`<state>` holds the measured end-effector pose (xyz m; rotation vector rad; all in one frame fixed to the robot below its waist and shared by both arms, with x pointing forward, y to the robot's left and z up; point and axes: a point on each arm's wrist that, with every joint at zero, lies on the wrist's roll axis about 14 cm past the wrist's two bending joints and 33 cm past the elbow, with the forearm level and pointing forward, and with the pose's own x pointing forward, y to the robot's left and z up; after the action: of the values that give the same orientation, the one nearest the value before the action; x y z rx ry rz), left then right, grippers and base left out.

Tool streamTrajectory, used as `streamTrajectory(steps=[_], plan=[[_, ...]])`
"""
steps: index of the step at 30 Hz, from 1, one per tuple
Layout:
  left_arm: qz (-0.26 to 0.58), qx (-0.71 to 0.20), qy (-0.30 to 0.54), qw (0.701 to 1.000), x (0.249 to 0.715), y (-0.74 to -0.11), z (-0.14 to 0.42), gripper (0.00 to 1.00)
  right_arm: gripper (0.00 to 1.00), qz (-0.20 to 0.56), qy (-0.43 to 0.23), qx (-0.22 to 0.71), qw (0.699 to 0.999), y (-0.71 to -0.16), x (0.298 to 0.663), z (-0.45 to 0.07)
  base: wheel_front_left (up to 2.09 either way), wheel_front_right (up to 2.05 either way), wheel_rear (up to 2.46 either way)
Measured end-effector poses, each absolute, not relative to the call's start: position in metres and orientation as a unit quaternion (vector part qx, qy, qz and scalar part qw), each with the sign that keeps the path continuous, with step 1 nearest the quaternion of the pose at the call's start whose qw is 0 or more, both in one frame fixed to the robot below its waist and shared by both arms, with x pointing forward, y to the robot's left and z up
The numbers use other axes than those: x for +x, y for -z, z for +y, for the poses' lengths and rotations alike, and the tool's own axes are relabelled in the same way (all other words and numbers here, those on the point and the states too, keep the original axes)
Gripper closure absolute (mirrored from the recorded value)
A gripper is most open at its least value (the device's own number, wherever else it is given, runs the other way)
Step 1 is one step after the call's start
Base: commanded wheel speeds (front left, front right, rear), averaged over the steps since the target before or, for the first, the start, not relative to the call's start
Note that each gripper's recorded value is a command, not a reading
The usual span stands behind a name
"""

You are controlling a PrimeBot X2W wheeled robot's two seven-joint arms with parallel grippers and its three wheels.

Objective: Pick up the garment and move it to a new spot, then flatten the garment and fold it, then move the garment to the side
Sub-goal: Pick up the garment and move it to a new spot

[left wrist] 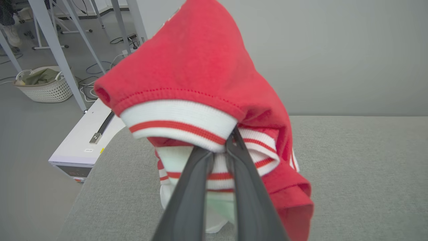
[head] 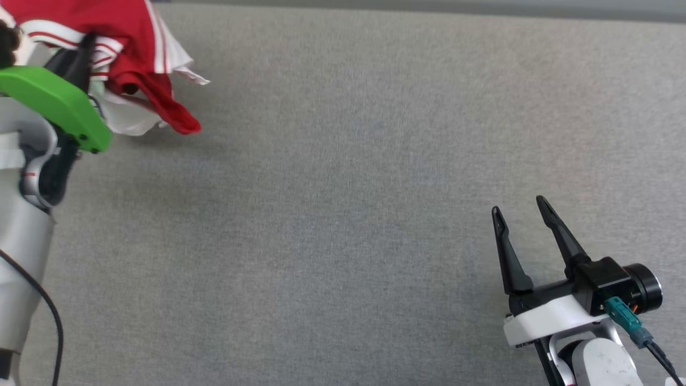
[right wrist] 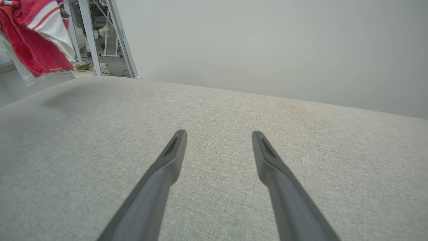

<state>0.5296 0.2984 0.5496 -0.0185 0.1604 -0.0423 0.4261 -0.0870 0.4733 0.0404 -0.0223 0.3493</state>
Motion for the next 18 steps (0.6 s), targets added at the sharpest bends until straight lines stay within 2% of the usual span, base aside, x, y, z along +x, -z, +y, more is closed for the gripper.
streamTrajectory(steps=[8, 18], plan=[[0.011, 0.001, 0.117, 0.993, 0.518, -0.606, 0.22, 1.0, 0.0, -0.055, -0.132, 0.017, 0.99, -0.51, 0.412, -0.113, 0.0, 0.0, 0.0], [0.007, -0.004, 0.256, 0.967, 0.517, -0.604, 0.082, 1.0, 0.0, -0.08, -0.043, 0.006, 0.996, -0.531, 0.391, -0.175, 0.0, 0.0, 0.0]])
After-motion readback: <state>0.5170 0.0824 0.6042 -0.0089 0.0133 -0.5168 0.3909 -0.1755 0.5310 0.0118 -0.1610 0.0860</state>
